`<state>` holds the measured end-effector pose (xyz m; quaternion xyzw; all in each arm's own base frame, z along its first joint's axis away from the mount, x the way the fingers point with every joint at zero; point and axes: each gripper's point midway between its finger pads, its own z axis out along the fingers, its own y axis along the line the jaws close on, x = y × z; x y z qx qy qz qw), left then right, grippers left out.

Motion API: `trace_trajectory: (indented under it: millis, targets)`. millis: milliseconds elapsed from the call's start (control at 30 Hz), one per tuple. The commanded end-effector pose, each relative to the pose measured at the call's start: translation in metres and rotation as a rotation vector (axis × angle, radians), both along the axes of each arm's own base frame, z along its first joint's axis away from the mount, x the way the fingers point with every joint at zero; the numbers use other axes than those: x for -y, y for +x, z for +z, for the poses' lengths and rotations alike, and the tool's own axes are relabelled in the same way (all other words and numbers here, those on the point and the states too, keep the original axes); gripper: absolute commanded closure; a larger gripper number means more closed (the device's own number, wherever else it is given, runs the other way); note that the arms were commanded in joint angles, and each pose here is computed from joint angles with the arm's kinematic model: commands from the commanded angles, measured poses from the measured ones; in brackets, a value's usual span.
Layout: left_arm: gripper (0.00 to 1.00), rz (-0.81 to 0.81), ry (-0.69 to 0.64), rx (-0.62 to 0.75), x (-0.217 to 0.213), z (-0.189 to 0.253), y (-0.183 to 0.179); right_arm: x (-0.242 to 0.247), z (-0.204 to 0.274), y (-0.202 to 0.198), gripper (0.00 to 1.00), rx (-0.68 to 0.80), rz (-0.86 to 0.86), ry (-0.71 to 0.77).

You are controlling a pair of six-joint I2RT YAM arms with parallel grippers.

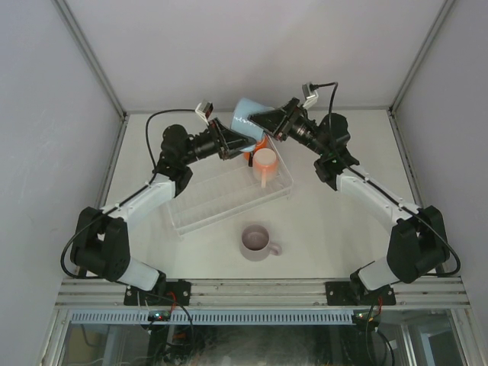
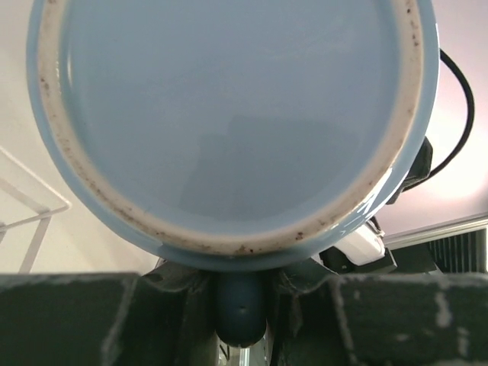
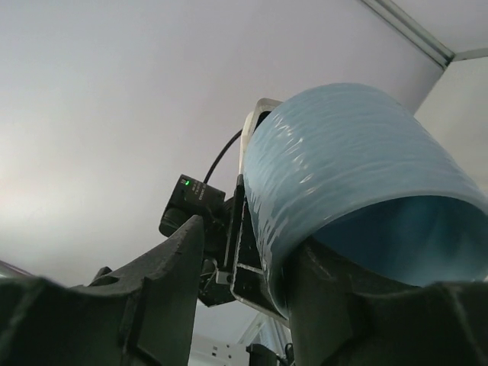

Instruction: Load the cups into the dish rack

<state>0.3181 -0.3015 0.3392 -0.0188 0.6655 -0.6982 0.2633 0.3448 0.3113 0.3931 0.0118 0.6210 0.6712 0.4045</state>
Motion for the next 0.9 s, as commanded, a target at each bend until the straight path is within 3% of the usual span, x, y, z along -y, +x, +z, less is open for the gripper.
trace_trajectory:
  millis: [0, 133, 433, 867]
  targets:
    - [1.00, 0.113, -0.035, 0.168, -0.025, 0.030, 0.005, 0.008, 0.030, -0.023, 0.56, 0.112, 0.008, 0.001]
    - [1.00, 0.150, 0.054, 0.149, -0.034, 0.008, 0.013, 0.015, 0.017, -0.023, 0.54, 0.091, -0.020, -0.052]
    - [1.00, 0.230, 0.463, 0.129, -0.059, -0.061, 0.024, 0.044, -0.024, -0.027, 0.51, 0.014, -0.080, -0.162]
    - [1.00, 0.356, 0.848, 0.086, -0.103, -0.120, 0.050, 0.104, -0.059, -0.047, 0.47, -0.030, -0.197, -0.284]
